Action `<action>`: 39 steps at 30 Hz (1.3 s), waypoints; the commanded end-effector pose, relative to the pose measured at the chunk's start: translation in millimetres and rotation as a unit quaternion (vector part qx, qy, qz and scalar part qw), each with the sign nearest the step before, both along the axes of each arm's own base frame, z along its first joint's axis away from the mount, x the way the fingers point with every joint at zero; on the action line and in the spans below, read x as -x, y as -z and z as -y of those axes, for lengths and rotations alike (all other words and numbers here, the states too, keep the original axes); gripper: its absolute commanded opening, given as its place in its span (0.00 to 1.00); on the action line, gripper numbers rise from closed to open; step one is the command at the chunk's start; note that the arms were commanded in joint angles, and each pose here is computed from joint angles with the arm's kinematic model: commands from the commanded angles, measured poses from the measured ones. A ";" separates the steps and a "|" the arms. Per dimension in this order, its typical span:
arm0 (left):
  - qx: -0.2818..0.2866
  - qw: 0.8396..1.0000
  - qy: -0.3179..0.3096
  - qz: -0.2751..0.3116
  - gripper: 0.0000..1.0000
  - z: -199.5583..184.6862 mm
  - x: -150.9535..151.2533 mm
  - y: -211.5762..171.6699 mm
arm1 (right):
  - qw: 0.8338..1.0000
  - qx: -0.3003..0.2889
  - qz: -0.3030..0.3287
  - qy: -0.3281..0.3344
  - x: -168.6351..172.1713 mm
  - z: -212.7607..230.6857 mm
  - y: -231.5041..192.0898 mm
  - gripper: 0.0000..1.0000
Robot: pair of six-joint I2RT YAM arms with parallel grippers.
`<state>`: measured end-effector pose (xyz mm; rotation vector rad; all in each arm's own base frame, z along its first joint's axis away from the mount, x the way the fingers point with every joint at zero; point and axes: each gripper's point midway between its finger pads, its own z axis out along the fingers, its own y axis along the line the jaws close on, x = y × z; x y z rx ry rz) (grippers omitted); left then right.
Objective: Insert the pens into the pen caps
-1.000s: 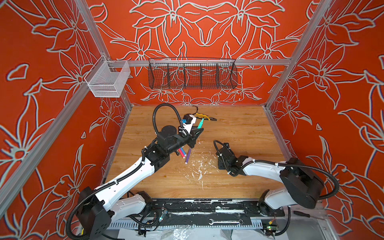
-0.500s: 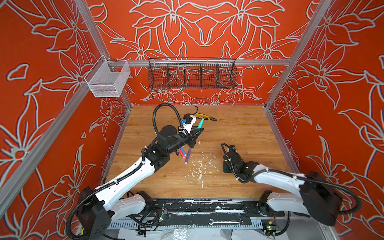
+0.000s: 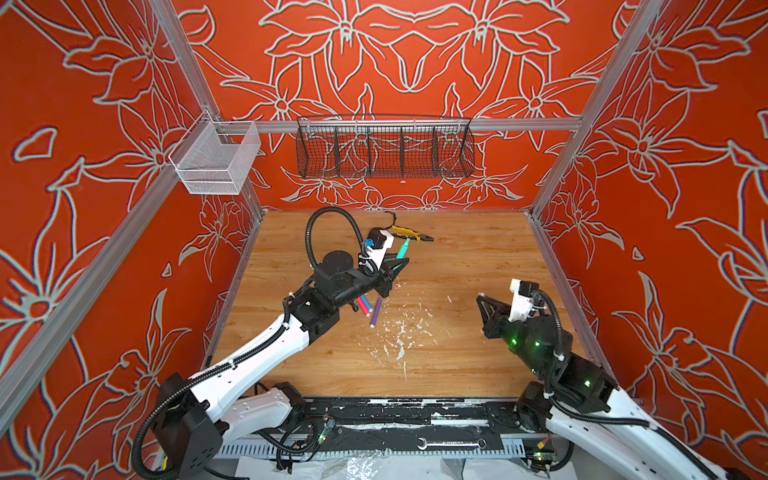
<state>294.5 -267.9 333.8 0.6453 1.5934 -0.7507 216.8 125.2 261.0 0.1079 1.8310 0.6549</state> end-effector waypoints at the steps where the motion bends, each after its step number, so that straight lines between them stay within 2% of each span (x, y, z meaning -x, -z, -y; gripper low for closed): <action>1: 0.016 1.000 0.026 0.001 0.00 7.7 5.6 -5.7 | 0.999 -0.011 0.041 -0.034 -0.5 -14.0 -37.0 0.00; 5: 0.019 0.999 0.040 -0.006 0.00 12.7 6.7 -4.9 | 0.995 -0.030 0.076 -0.063 -7.6 -34.1 -77.9 0.00; 10: 0.023 0.999 0.047 -0.009 0.00 14.3 8.6 -5.9 | 0.981 -0.086 0.158 -0.075 -14.0 -47.2 -155.6 0.00; 13: 0.027 0.998 0.055 -0.009 0.00 15.6 11.1 -6.5 | 0.961 -0.139 0.214 -0.105 -8.3 -57.7 -203.8 0.00; 16: 0.024 0.998 0.051 -0.008 0.00 15.6 9.2 -5.5 | 0.932 -0.177 0.271 -0.165 6.5 -74.6 -235.7 0.00; 18: 0.021 0.999 0.045 -0.008 0.00 15.1 6.6 -3.9 | 0.926 -0.175 0.280 -0.185 8.3 -83.2 -235.7 0.00; 23: 0.028 0.998 0.056 -0.011 0.00 19.2 6.8 -5.8 | 0.927 -0.161 0.283 -0.187 4.5 -88.1 -209.0 0.00; 28: 0.045 0.994 0.094 -0.028 0.00 27.8 16.4 -8.8 | 0.903 -0.205 0.317 -0.207 21.3 -82.2 -209.2 0.00; 39: 0.060 0.992 0.112 -0.025 0.00 25.7 28.7 -15.9 | 0.906 -0.216 0.289 -0.220 1.6 -105.5 -189.1 0.00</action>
